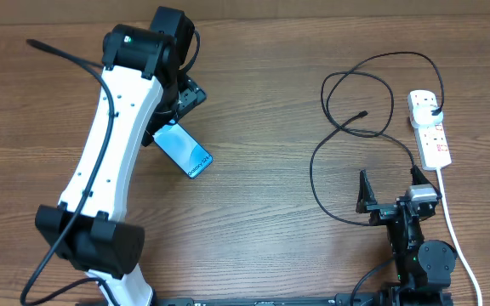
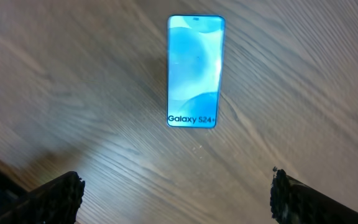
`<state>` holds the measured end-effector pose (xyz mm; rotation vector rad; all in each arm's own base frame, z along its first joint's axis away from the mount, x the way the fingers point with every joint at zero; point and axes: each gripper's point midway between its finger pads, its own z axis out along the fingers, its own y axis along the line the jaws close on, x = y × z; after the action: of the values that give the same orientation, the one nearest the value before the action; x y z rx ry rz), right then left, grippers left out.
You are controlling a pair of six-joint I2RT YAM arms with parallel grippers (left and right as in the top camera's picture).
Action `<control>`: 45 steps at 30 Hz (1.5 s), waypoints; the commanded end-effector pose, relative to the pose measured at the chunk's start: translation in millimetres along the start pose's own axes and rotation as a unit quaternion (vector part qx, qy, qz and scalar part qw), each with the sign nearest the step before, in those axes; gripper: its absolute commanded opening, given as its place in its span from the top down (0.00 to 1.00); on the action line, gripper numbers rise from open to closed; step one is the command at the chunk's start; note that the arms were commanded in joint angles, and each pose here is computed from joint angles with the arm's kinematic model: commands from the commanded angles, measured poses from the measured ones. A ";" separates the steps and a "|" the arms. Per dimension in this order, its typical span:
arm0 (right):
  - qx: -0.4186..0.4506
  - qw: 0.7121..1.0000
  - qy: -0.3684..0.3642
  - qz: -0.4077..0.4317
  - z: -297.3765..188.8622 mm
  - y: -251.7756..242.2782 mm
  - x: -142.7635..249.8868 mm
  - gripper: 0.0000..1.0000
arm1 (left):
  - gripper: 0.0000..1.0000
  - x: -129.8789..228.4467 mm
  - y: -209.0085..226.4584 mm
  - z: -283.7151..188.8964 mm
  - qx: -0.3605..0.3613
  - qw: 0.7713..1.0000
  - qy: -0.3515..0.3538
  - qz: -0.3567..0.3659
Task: Plug charger to phone and switch on socket
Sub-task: 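Grasp the phone's edge with the left gripper and tilt it up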
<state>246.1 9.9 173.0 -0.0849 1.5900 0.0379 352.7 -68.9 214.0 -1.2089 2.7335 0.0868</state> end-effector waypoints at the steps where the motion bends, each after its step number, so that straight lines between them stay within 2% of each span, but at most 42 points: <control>1: 0.005 1.000 0.002 0.000 0.5 -2.1 3.7 0.00 | 0.00 -1.9 4.0 4.5 -0.006 0.993 0.016 -0.119; 4: 0.005 1.000 0.002 0.000 0.5 -2.1 3.7 0.00 | 0.00 -10.2 3.1 7.0 0.002 0.991 0.013 -0.134; 9: 0.005 1.000 0.003 0.000 0.5 -2.1 3.8 0.00 | 0.00 -15.2 -1.9 27.5 0.021 0.997 0.038 -0.070; 13: 0.005 1.000 0.002 0.000 0.5 -2.1 3.5 0.00 | 0.00 -10.3 0.8 55.5 0.028 0.995 0.082 -0.053; 17: 0.005 1.000 0.002 0.000 0.5 -2.1 3.7 0.00 | 0.00 -7.6 -11.6 81.1 0.072 0.992 0.108 -0.002; 25: 0.005 1.000 0.002 0.000 0.5 -2.1 3.7 0.00 | 0.01 3.1 -8.8 129.1 0.066 0.992 0.106 0.001; 35: 0.005 1.000 0.002 0.000 0.5 -2.1 3.7 0.00 | 0.01 -6.1 -5.1 147.5 0.048 0.996 0.071 0.008; 40: 0.005 1.000 0.002 0.000 0.5 -2.1 3.7 0.00 | 0.01 -2.9 -10.4 164.5 0.044 0.995 0.083 0.011; 45: 0.005 1.000 0.002 0.000 0.5 -2.1 3.7 0.00 | 0.00 11.0 -16.1 189.1 0.040 0.991 0.125 0.013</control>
<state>246.1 9.9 173.0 -0.0843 1.5900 0.0385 387.2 -55.5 46.7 -1.2540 2.8469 -0.1755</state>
